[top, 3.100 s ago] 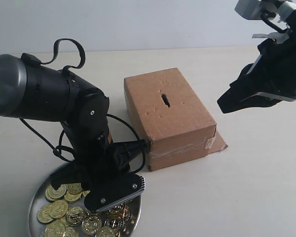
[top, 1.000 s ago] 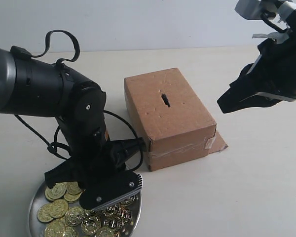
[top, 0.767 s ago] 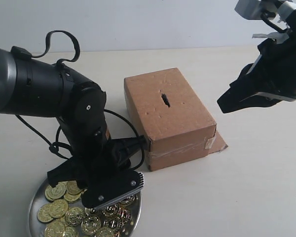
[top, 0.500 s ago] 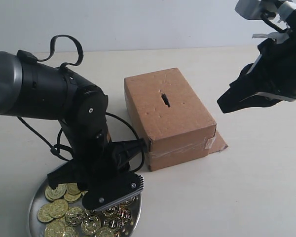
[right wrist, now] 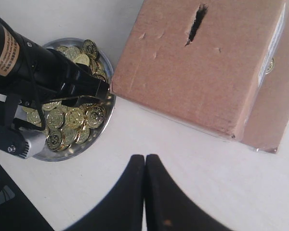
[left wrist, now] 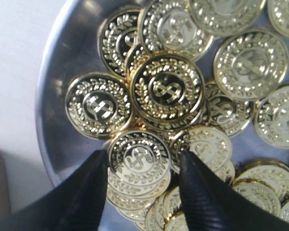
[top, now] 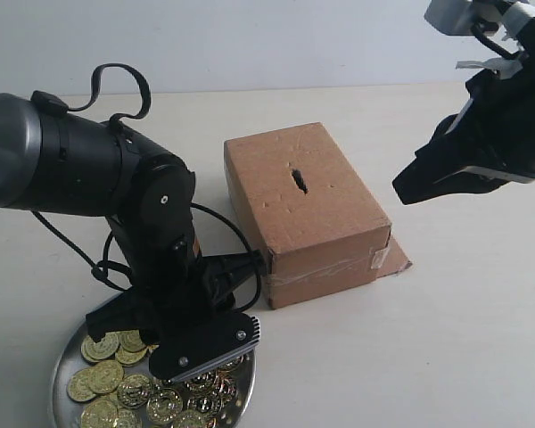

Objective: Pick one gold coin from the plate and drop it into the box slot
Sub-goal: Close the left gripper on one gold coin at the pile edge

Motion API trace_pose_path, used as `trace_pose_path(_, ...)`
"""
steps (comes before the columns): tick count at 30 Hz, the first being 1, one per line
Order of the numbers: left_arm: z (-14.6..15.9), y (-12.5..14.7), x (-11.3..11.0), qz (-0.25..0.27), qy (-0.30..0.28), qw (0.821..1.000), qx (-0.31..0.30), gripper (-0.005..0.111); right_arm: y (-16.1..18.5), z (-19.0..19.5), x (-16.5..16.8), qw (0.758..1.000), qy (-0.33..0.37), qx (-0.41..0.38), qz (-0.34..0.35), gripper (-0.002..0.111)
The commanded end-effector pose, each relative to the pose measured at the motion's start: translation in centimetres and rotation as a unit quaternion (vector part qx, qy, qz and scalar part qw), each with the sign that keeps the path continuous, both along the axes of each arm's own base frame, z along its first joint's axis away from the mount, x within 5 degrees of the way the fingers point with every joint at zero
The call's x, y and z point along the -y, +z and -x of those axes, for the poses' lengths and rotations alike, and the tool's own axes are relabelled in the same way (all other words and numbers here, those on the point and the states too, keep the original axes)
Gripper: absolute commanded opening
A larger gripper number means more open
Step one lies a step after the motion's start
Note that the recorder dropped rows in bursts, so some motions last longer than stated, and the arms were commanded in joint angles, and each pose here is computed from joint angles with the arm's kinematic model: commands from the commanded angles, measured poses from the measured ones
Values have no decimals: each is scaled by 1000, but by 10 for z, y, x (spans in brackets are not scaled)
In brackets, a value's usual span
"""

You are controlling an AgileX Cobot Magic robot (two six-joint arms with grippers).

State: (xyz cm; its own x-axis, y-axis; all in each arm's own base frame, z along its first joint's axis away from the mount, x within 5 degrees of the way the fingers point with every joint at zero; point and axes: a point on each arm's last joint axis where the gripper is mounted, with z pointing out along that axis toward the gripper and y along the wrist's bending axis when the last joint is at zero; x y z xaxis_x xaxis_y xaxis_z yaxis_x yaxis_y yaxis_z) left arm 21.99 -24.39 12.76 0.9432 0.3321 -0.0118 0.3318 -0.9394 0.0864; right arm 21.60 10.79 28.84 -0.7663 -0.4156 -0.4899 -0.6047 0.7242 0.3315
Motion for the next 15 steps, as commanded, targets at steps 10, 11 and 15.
trace_pose_path(10,1,-2,2,1,-6,1000,2,46,0,0,-1,1000,3,4,-2,0)
trace_pose_path(11,1,-3,2,-1,-6,1000,1,46,0,0,-1,1000,3,4,-2,0)
trace_pose_path(15,1,-5,2,-3,-6,1000,-1,46,0,0,-1,1000,3,4,-2,0)
